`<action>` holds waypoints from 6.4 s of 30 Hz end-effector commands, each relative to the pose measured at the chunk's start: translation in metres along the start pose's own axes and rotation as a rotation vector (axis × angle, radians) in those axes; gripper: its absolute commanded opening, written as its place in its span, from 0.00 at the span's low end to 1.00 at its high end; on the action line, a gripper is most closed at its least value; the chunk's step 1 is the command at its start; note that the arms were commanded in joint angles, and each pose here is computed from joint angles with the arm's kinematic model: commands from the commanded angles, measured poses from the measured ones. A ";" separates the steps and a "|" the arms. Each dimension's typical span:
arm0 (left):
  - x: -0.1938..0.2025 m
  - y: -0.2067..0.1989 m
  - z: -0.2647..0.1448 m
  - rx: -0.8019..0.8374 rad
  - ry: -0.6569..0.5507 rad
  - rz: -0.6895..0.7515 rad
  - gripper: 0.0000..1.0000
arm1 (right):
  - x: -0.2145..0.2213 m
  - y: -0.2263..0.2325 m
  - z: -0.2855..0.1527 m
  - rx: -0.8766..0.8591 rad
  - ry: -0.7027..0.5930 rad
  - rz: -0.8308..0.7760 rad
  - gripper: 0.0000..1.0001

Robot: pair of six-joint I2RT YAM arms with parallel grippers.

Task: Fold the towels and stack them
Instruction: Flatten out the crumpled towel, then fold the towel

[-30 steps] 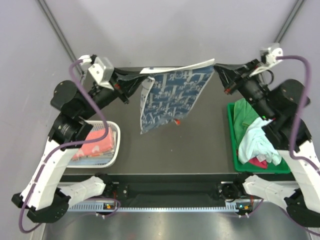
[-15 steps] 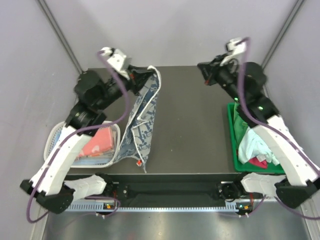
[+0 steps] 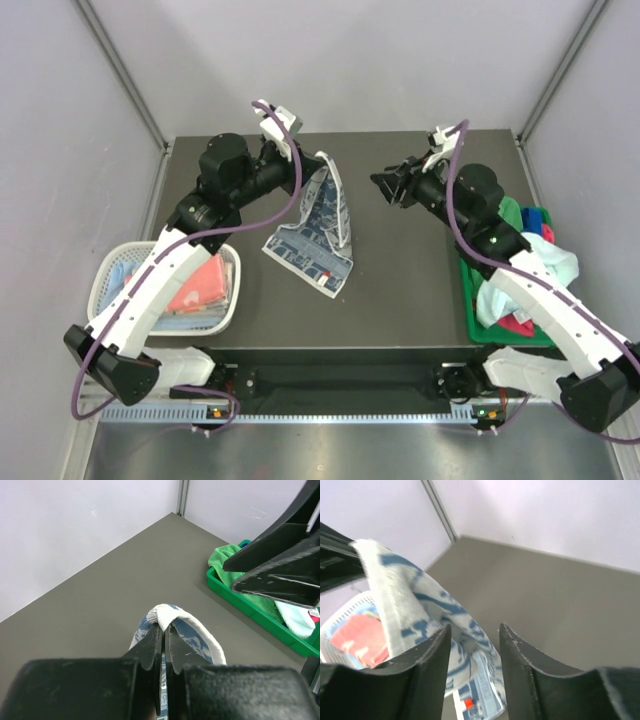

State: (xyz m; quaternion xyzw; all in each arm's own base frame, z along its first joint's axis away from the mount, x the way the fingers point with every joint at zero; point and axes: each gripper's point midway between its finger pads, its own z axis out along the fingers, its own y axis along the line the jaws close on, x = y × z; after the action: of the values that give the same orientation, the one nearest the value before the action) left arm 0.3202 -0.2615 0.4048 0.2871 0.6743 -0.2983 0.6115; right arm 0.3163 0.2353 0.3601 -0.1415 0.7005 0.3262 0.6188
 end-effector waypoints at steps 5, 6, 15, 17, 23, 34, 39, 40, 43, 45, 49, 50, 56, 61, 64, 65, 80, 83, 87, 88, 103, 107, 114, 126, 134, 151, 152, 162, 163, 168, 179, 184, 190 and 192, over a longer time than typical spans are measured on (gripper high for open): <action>-0.032 -0.001 0.002 0.013 -0.096 0.023 0.00 | 0.000 0.030 -0.008 -0.093 -0.097 -0.097 0.51; -0.031 0.000 0.003 0.011 -0.094 0.023 0.00 | 0.004 0.044 -0.013 -0.122 -0.090 -0.105 0.54; -0.025 0.001 0.009 0.012 -0.081 0.017 0.00 | 0.036 0.081 -0.012 0.035 0.002 -0.164 0.65; -0.025 0.001 0.009 0.011 -0.083 0.016 0.00 | 0.040 0.076 -0.012 0.116 0.018 -0.179 0.66; -0.025 0.002 0.010 0.008 -0.081 0.017 0.00 | 0.062 0.081 0.006 0.169 0.092 -0.218 0.74; -0.022 0.003 0.011 0.004 -0.073 0.016 0.00 | 0.090 0.075 0.018 0.259 0.202 -0.233 0.67; -0.021 0.004 0.012 -0.001 -0.070 0.019 0.00 | 0.106 0.073 0.013 0.254 0.260 -0.237 0.64; -0.021 0.005 0.012 -0.002 -0.070 0.019 0.00 | 0.109 0.072 0.012 0.254 0.266 -0.236 0.63; -0.020 0.004 0.013 -0.001 -0.067 0.017 0.00 | 0.114 0.068 0.009 0.262 0.275 -0.237 0.62; -0.021 0.004 0.013 0.001 -0.068 0.017 0.00 | 0.119 0.067 0.008 0.265 0.288 -0.240 0.59; -0.020 0.005 0.014 0.001 -0.065 0.016 0.00 | 0.125 0.066 0.008 0.265 0.305 -0.241 0.53; -0.021 0.005 0.014 -0.002 -0.067 0.015 0.00 | 0.127 0.066 0.008 0.264 0.314 -0.242 0.52; -0.019 0.005 0.015 -0.001 -0.063 0.015 0.00 | 0.135 0.065 0.009 0.269 0.333 -0.247 0.51; -0.019 0.006 0.017 -0.002 -0.060 0.011 0.00 | 0.144 0.060 0.006 0.282 0.356 -0.252 0.48; -0.019 0.006 0.018 0.001 -0.060 0.011 0.00 | 0.143 0.056 0.005 0.304 0.348 -0.252 0.46; -0.019 0.005 0.018 0.002 -0.059 0.011 0.00 | 0.141 0.054 0.004 0.311 0.341 -0.255 0.46; -0.003 0.003 0.011 0.004 -0.016 -0.016 0.00 | 0.089 0.028 -0.009 0.395 0.207 -0.276 0.00; -0.003 -0.001 0.003 0.010 -0.005 -0.019 0.00 | 0.061 0.025 -0.019 0.408 0.162 -0.295 0.00; -0.009 -0.012 -0.013 0.049 0.009 0.001 0.00 | 0.012 0.030 -0.032 0.396 0.086 -0.311 0.00; -0.017 -0.016 -0.021 0.057 -0.007 0.011 0.00 | 0.006 0.031 -0.035 0.394 0.079 -0.316 0.00; -0.087 -0.064 -0.102 0.182 -0.120 0.040 0.00 | -0.124 0.065 -0.103 0.191 -0.125 -0.296 0.00; -0.100 -0.077 -0.117 0.229 -0.150 0.039 0.00 | -0.145 0.076 -0.116 0.132 -0.163 -0.274 0.00; -0.097 -0.069 -0.106 0.202 -0.139 0.023 0.00 | -0.142 0.077 -0.107 0.140 -0.147 -0.283 0.00; 0.022 0.063 0.026 0.001 0.043 -0.167 0.00 | -0.050 -0.073 0.036 0.281 0.076 -0.292 0.00; 0.075 0.196 0.114 -0.251 0.097 -0.151 0.00 | -0.031 -0.197 0.144 0.425 0.136 -0.336 0.00; 0.180 0.187 0.141 -0.185 0.205 -0.289 0.07 | 0.079 -0.226 0.120 0.483 0.326 -0.253 0.00; 0.184 0.180 0.140 -0.191 0.215 -0.276 0.07 | 0.096 -0.229 0.110 0.504 0.363 -0.247 0.00; 0.231 0.142 0.089 -0.447 0.395 -0.112 0.18 | 0.157 -0.197 0.063 0.609 0.509 -0.240 0.00; 0.233 0.141 0.084 -0.478 0.408 -0.091 0.20 | 0.163 -0.196 0.058 0.618 0.527 -0.244 0.00; 0.253 0.133 0.061 -0.612 0.450 -0.090 0.13 | 0.180 -0.184 0.042 0.635 0.552 -0.226 0.00; 0.288 0.097 0.038 -0.588 0.434 -0.236 0.00 | 0.220 -0.166 0.002 0.615 0.585 -0.130 0.00; 0.286 0.089 0.033 -0.565 0.403 -0.279 0.00 | 0.233 -0.162 -0.005 0.606 0.597 -0.073 0.00; 0.285 0.075 0.030 -0.504 0.389 -0.310 0.00 | 0.232 -0.162 -0.015 0.636 0.593 -0.052 0.05; 0.289 0.072 0.027 -0.493 0.391 -0.319 0.02 | 0.234 -0.163 -0.019 0.644 0.598 -0.052 0.10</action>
State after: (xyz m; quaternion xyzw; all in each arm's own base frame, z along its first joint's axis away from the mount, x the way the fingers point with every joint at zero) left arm 0.3628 -0.2384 0.0969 0.0961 0.8786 -0.1553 0.4413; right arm 0.3539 0.1677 0.0773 -0.0775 0.9164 0.0457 0.3900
